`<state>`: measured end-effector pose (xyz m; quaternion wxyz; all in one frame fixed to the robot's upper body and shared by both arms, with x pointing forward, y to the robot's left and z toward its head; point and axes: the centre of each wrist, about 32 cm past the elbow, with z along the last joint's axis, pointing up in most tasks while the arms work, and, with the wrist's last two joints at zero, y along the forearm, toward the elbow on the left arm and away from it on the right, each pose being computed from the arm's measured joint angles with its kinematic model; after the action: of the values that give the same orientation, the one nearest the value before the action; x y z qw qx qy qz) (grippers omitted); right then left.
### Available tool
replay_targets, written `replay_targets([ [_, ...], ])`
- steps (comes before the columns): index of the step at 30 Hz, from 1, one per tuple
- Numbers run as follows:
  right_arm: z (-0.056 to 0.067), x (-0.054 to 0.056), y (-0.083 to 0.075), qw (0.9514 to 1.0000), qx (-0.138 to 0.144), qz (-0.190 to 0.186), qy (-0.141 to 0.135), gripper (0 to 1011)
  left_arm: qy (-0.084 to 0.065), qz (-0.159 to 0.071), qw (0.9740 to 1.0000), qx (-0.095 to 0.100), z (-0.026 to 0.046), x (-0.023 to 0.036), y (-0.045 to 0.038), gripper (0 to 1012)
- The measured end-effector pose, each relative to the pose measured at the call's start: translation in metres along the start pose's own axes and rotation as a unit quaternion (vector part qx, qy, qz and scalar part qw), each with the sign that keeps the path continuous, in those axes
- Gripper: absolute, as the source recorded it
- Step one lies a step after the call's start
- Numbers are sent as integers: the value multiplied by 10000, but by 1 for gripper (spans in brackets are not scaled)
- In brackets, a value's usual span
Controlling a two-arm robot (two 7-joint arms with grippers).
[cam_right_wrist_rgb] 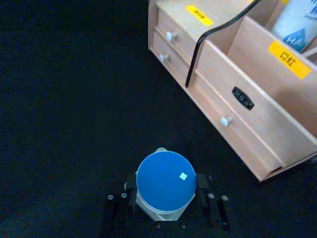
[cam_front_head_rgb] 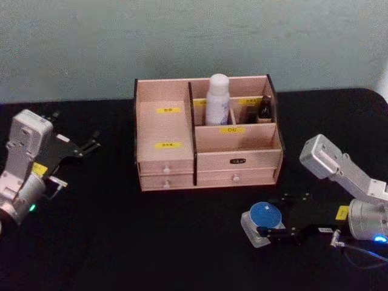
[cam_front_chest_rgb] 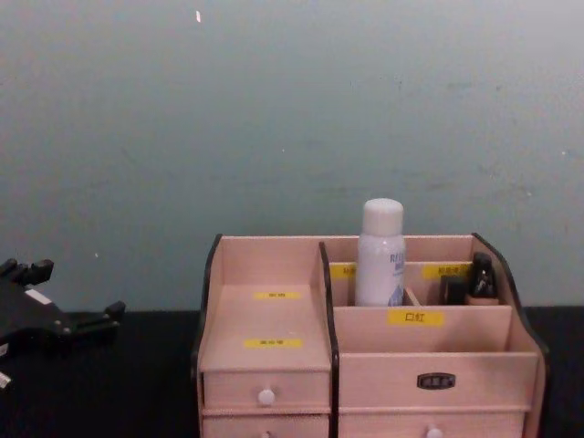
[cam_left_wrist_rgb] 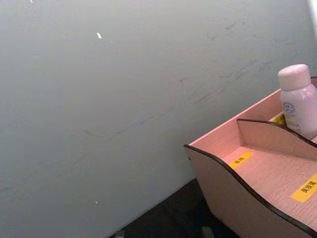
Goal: Pick up the facial cleanser and watermelon frost from the table and place them into the tiered storage box.
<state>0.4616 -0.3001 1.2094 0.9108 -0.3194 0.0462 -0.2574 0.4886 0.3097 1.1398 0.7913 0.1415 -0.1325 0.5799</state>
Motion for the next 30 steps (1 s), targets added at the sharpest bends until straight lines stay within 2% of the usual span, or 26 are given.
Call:
replay_targets([
  [14, 187, 32, -95, 9992, 409, 14, 46, 720, 0, 0, 10000, 0, 0, 0, 0, 1001],
  [22, 374, 89, -123, 9974, 710, -43, 132, 720, 0, 0, 10000, 0, 0, 0, 0, 1001],
  [30, 610, 126, -140, 9955, 943, -81, 9, 720, 1, 0, 10000, 0, 0, -1, 0, 1001],
])
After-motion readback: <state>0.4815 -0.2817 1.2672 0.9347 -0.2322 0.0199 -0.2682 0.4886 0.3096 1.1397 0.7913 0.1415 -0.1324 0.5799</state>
